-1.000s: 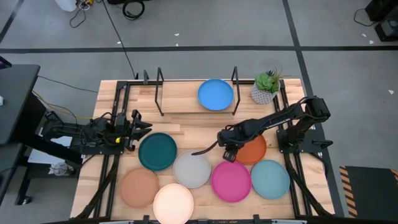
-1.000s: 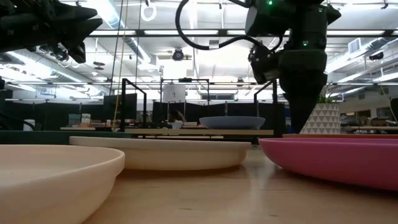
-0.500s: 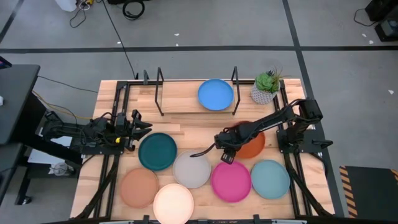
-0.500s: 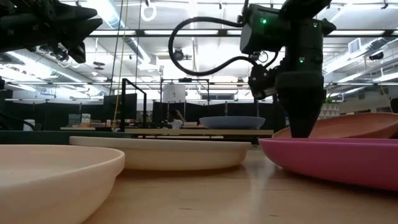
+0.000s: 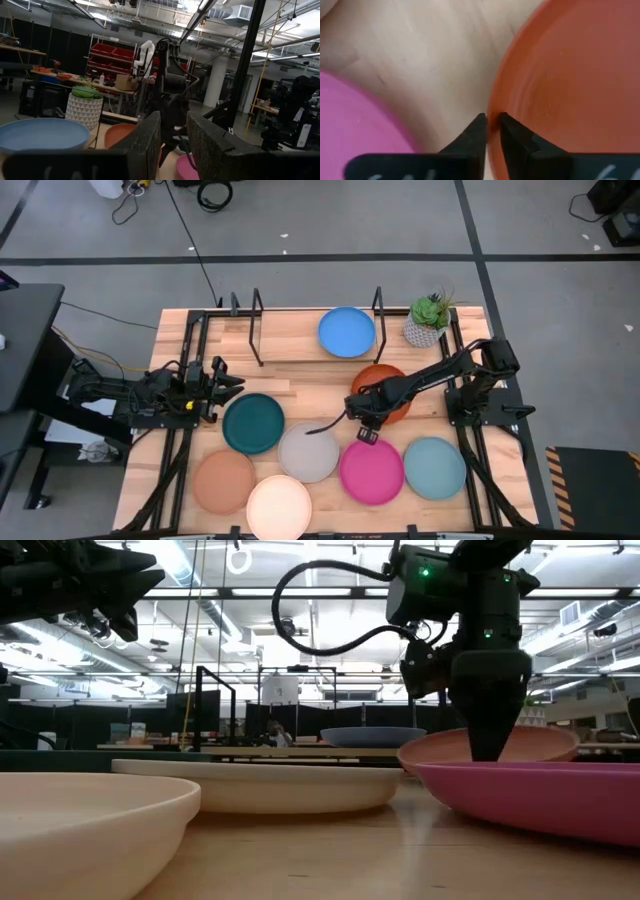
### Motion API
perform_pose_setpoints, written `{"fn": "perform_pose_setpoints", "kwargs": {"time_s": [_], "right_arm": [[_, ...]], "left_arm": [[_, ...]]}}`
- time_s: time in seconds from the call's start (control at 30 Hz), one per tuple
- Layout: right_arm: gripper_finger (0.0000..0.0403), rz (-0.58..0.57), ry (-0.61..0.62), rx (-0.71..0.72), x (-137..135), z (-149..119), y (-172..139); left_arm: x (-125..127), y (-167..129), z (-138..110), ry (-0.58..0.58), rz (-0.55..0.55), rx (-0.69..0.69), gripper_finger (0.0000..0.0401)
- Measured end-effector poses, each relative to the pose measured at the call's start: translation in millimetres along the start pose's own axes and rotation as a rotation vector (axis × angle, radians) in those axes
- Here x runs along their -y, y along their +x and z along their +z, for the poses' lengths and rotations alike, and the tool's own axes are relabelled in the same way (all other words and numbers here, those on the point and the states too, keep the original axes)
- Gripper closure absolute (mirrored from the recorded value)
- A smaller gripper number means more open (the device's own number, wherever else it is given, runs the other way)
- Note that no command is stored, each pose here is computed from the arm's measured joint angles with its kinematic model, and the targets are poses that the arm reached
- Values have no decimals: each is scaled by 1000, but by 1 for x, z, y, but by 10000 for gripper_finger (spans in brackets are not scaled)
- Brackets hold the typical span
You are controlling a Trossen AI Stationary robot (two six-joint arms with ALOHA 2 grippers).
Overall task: Place and stack plates onto a shelf
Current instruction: Stack the orange plate on top of the blue plate on shelf
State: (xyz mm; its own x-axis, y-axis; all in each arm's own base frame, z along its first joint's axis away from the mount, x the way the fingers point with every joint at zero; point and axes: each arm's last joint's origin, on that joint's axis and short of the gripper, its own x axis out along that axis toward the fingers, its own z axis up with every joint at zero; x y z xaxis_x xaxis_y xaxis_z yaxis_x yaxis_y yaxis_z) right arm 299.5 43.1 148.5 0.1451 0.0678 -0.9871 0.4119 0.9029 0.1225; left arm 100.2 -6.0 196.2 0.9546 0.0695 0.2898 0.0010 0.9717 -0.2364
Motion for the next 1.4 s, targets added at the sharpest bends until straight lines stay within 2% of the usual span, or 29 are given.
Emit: {"fn": "perform_pose_setpoints", "kwargs": {"time_s": [0.13,0.27,0.5,0.7,0.9,1.17,1.4], "right_arm": [[385,15,-39,-4,-2,-1,-2],[387,25,-132,-2,-5,-2,-3],[391,-13,-377,21,-15,-4,-16],[391,-10,-606,94,-33,3,-32],[391,-92,-744,186,-46,14,-54],[391,-214,-836,274,-52,31,-88],[390,-251,-834,283,-28,53,-99]], "left_arm": [[0,0,0,0,0,0,298],[0,0,0,0,1,0,298],[0,0,0,0,0,0,298],[0,0,0,0,0,0,298],[0,0,0,0,0,-1,298],[0,0,0,0,0,0,298],[0,0,0,0,0,0,298]]}}
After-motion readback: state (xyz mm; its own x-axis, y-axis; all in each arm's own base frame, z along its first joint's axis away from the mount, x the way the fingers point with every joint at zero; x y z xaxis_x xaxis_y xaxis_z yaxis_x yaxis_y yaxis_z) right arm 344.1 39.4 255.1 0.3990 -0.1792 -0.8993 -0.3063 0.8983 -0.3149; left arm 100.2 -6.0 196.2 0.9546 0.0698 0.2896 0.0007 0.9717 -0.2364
